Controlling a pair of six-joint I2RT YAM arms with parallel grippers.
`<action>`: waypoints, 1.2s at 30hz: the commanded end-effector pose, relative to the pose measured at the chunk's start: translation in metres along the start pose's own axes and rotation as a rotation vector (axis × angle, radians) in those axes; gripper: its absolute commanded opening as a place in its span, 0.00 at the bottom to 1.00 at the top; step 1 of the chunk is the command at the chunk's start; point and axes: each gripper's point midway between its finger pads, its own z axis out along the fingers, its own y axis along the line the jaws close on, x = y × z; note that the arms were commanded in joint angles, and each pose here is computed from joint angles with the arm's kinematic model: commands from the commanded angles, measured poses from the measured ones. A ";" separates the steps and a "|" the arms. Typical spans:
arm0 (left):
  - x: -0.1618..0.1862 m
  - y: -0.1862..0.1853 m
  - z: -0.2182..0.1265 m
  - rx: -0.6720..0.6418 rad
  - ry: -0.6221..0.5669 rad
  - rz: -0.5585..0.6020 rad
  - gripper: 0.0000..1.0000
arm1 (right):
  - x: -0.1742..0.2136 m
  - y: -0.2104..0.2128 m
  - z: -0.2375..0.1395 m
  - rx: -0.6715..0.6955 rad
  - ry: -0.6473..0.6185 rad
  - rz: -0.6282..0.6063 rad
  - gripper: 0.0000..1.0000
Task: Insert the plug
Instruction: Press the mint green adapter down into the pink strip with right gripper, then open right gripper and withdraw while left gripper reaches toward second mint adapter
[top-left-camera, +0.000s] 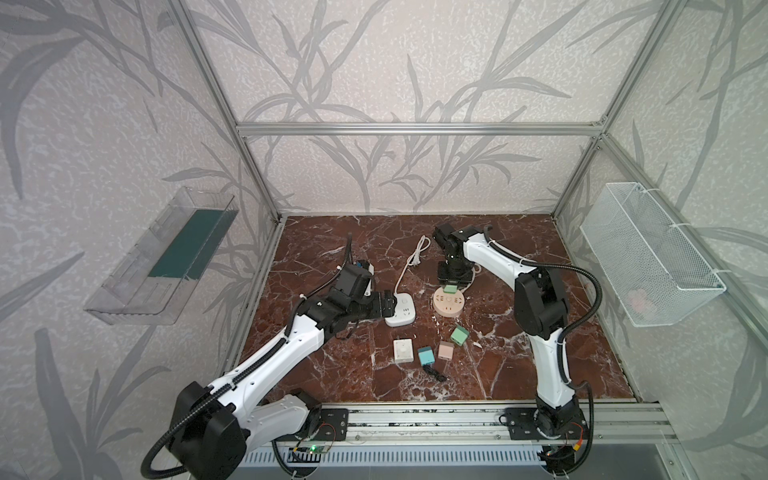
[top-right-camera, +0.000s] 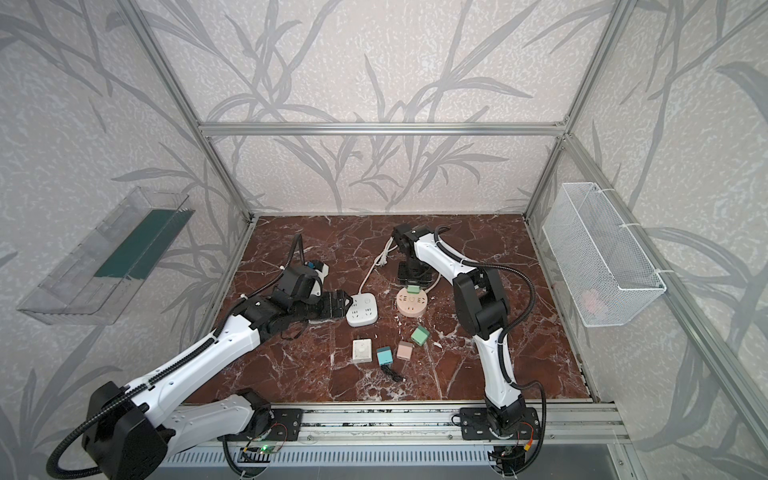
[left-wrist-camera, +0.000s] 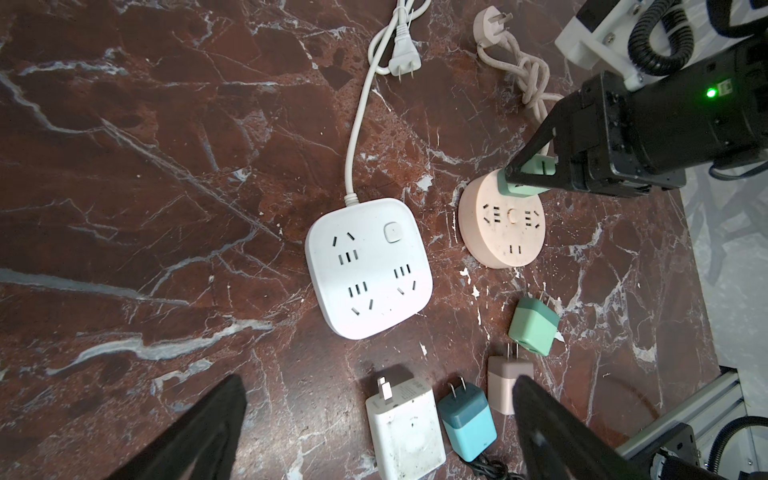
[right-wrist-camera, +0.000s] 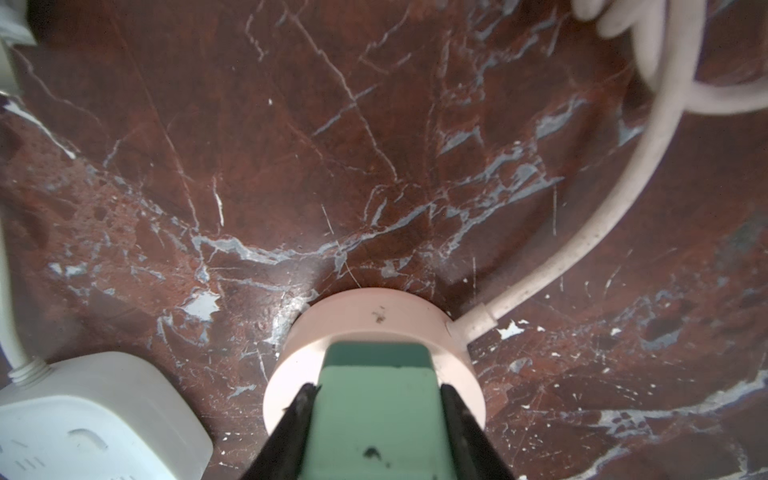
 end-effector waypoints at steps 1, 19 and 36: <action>-0.009 -0.014 -0.004 0.037 -0.014 0.018 0.97 | -0.006 0.007 0.000 -0.034 -0.014 -0.014 0.21; -0.006 -0.039 -0.008 0.065 -0.006 0.080 0.98 | -0.007 0.008 -0.029 -0.089 -0.088 -0.042 0.47; 0.014 -0.075 0.002 0.091 0.042 0.212 0.95 | -0.010 -0.014 -0.082 -0.080 -0.200 -0.049 0.59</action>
